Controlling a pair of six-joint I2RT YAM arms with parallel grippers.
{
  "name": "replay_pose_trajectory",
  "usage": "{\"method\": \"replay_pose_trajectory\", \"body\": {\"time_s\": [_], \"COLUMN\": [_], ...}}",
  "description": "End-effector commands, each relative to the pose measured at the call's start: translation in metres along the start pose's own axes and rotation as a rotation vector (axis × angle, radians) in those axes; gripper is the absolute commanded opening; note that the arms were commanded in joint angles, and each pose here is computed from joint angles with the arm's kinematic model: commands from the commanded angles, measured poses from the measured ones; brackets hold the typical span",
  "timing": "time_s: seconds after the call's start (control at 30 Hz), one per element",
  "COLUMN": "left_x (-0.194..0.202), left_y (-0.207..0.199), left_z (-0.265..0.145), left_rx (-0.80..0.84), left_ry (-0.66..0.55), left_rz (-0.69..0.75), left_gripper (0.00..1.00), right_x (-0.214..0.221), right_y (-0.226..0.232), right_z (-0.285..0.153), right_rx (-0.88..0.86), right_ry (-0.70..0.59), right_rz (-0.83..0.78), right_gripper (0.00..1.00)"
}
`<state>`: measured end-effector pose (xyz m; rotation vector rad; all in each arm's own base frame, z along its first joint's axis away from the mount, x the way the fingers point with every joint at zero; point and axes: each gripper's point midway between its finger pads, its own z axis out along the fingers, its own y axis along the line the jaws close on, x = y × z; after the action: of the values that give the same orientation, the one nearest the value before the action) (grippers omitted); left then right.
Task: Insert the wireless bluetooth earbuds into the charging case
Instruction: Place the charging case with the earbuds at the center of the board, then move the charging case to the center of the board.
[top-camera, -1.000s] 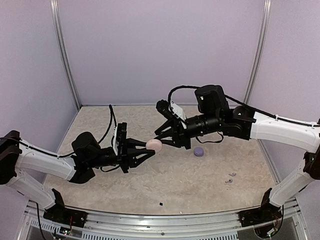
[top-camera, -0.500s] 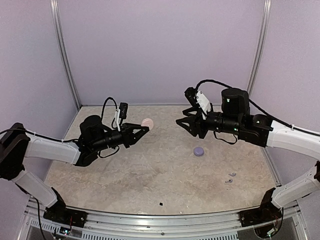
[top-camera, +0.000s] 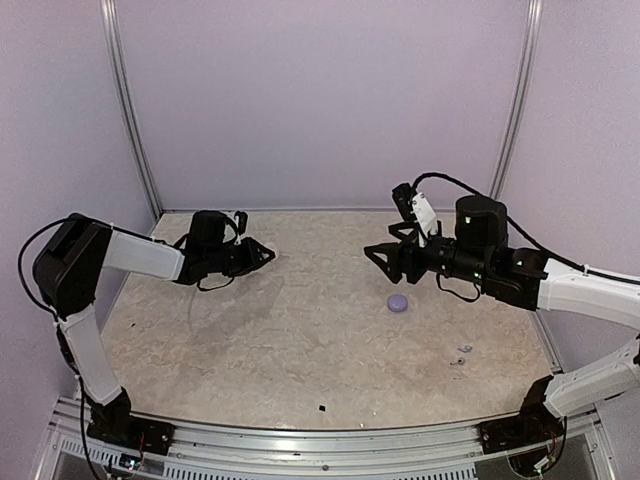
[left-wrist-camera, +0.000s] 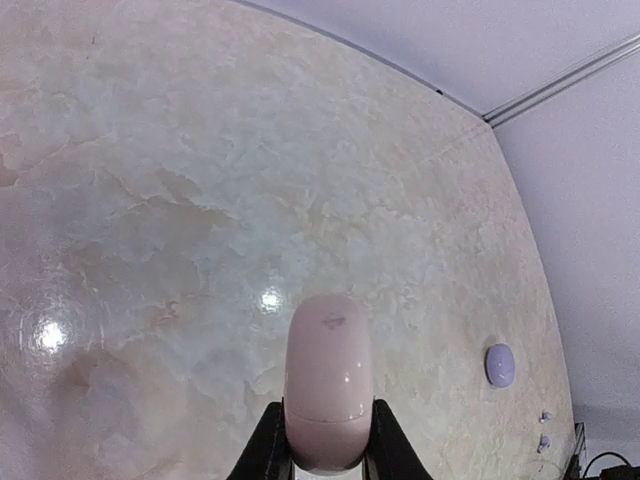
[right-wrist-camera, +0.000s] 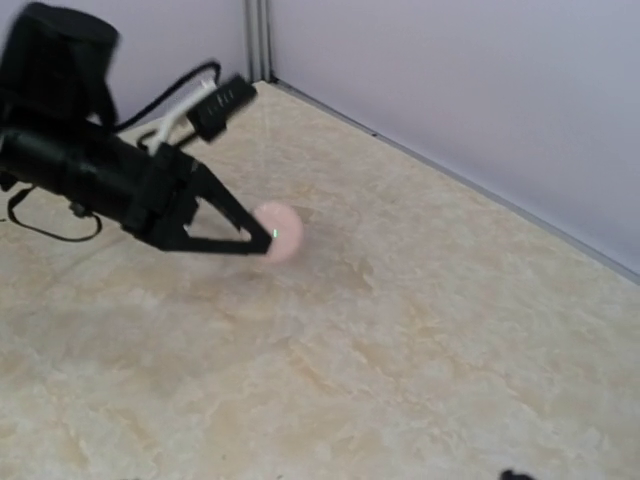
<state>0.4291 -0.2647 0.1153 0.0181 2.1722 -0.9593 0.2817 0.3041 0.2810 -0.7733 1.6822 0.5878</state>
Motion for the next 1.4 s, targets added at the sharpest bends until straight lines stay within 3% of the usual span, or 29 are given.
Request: {"method": "replay_pose_trajectory", "body": {"time_s": [0.0,0.13,0.27,0.47,0.7,0.93,0.97,1.0,1.17,1.37], "left_x": [0.017,0.031,0.043,0.058,0.061,0.047,0.044,0.042,0.013,-0.032], "left_y": [0.047,0.072,0.082,0.097,0.109,0.106,0.104,0.103,0.076,0.027], "left_z": [0.012,0.020,0.024,0.025,0.012,-0.007,-0.012,-0.015,-0.039,-0.077], "left_rx": [-0.181,-0.231,-0.235,-0.258,-0.306,-0.347,-0.349,-0.353,-0.332,-0.325], "left_ry": [0.110,0.177,0.215,0.246,0.231,0.182,0.170,0.159,0.024,-0.208], "left_rz": [-0.063,-0.098,-0.116,-0.151,-0.158,-0.114,-0.103,-0.094,-0.005,0.128], "left_gripper": [0.00,0.00,0.03,0.08,0.38,0.82,0.94,0.98,0.99,0.99], "right_x": [-0.005,0.005,0.013,0.036,0.068,0.102,0.109,0.116,0.161,0.210], "right_y": [-0.008,-0.008,-0.009,-0.005,-0.017,-0.057,-0.064,-0.070,-0.097,-0.097], "right_z": [-0.005,0.001,0.008,0.027,0.038,0.038,0.038,0.037,0.037,0.045], "right_rx": [0.033,0.035,0.040,0.011,-0.001,0.097,0.113,0.125,0.195,0.212], "right_ry": [-0.034,0.000,0.025,0.161,0.291,0.371,0.387,0.402,0.500,0.621], "right_rz": [0.036,0.042,0.049,0.030,0.092,0.207,0.226,0.248,0.334,0.404], "right_gripper": [0.82,0.97,0.99,1.00,1.00,1.00,1.00,0.99,0.99,1.00]}}
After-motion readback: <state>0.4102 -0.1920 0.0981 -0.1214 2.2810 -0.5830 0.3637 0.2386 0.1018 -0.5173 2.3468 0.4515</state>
